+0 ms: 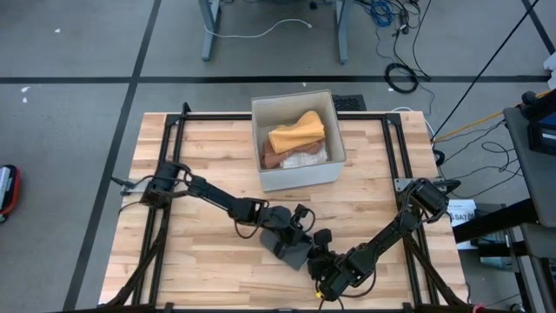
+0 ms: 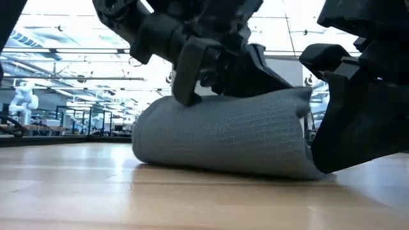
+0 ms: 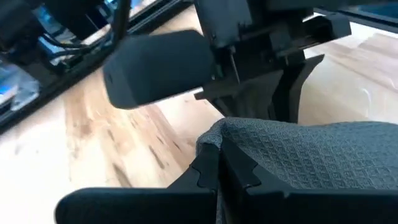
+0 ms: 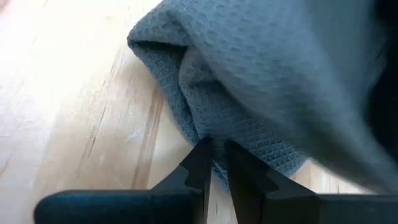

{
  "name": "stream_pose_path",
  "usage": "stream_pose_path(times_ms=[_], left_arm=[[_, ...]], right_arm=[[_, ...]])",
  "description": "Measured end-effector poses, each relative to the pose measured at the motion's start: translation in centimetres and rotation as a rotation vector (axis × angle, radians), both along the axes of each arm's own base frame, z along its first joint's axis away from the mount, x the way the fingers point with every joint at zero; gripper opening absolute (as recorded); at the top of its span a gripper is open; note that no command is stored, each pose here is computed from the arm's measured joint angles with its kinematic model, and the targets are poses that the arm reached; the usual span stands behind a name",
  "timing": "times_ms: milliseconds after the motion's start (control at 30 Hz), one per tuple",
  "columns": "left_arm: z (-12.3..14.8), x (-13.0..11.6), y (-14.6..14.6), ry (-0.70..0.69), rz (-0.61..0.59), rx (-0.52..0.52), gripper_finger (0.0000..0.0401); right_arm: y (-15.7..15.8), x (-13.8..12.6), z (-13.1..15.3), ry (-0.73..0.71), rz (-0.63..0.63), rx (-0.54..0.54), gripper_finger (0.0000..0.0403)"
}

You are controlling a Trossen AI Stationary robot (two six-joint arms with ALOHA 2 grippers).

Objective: Fold towel
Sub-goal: Fold the orange towel

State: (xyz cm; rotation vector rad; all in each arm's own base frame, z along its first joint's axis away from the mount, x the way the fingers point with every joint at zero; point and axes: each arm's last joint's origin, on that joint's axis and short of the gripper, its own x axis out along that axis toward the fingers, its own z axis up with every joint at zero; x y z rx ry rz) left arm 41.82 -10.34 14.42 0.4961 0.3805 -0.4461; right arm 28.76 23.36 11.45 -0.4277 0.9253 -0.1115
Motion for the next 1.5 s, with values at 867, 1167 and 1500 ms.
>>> stream_pose_path(times_ms=[867, 1167, 1500], left_arm=[[-2.8, 1.5, 0.1, 0.049, -0.006, -0.006, 0.0003], [-2.8, 1.5, 0.1, 0.055, 0.004, -0.022, 0.0003], [-2.7, 1.5, -0.2, 0.040, 0.003, -0.033, 0.0003]], right_arm=[[2.0, -1.6, 3.6, -0.193, 0.016, 0.014, 0.0130], [0.5, 0.0, 3.2, -0.207, -0.034, -0.027, 0.0121], [0.5, 0.2, -0.1, -0.145, -0.069, -0.058, 0.0107]])
